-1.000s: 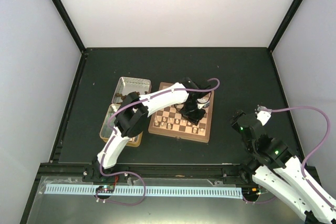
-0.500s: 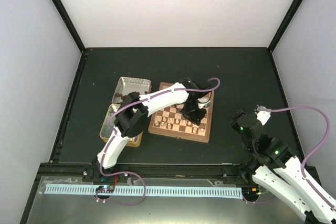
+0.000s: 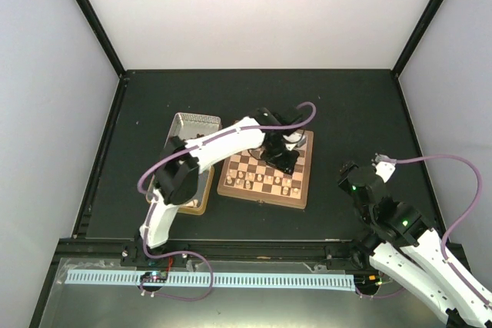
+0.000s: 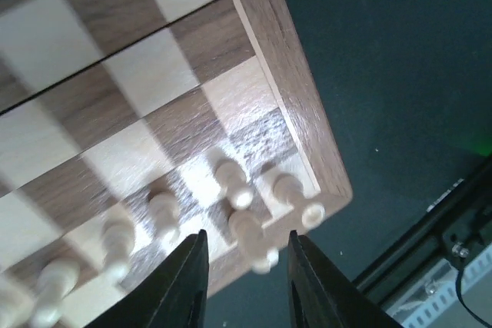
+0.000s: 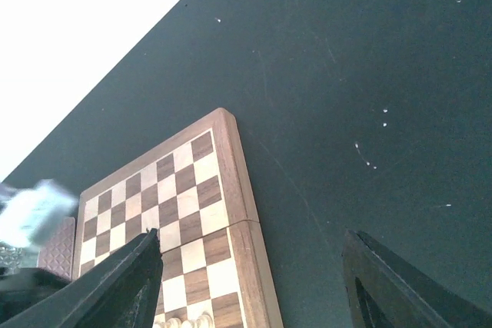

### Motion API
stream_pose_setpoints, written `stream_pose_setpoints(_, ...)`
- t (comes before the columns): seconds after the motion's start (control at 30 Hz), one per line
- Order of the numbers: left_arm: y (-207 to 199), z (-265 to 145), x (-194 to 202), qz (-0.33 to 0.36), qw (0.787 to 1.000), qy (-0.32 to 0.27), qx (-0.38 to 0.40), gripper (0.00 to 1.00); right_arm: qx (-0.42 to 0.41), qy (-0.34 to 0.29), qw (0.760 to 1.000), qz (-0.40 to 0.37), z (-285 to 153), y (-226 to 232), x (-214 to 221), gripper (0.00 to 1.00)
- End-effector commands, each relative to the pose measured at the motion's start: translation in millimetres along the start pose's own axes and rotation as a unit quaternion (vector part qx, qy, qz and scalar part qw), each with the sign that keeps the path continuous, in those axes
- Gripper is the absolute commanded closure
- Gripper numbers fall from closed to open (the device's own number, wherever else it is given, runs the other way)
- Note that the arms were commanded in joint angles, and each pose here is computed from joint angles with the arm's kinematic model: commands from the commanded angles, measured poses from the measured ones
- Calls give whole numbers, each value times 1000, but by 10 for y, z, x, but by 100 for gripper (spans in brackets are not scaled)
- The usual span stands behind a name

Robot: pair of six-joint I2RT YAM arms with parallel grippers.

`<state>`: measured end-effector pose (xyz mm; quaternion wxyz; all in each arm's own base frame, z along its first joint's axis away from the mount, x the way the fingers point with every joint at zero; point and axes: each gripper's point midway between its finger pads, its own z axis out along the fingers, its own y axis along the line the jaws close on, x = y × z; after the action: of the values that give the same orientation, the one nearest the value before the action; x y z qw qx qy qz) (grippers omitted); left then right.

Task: Set up the chess pieces on the board
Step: Place the chess piece on the chessboard, then pick up the chess piece from the storage box.

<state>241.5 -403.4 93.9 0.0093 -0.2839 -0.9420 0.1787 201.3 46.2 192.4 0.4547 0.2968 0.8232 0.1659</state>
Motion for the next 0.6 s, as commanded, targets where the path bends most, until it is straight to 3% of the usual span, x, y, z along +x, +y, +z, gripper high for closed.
stream_pose_setpoints(0.0,28,-773,-191,-7,992,-122,13,68,-16,-13,1000,8,-19,100,-86,35)
stream_pose_setpoints(0.2,770,-1159,85,-82,976,-196,-42,62,-28,0,1000,2,39,216,-37,35)
stream_pose_setpoints(0.4,1736,-1241,705,-205,944,-241,-90,65,-30,19,999,-7,114,340,28,35)
stream_pose_setpoints(0.57,2193,-1168,1101,-261,924,-256,-107,67,-31,35,999,-8,167,425,78,35)
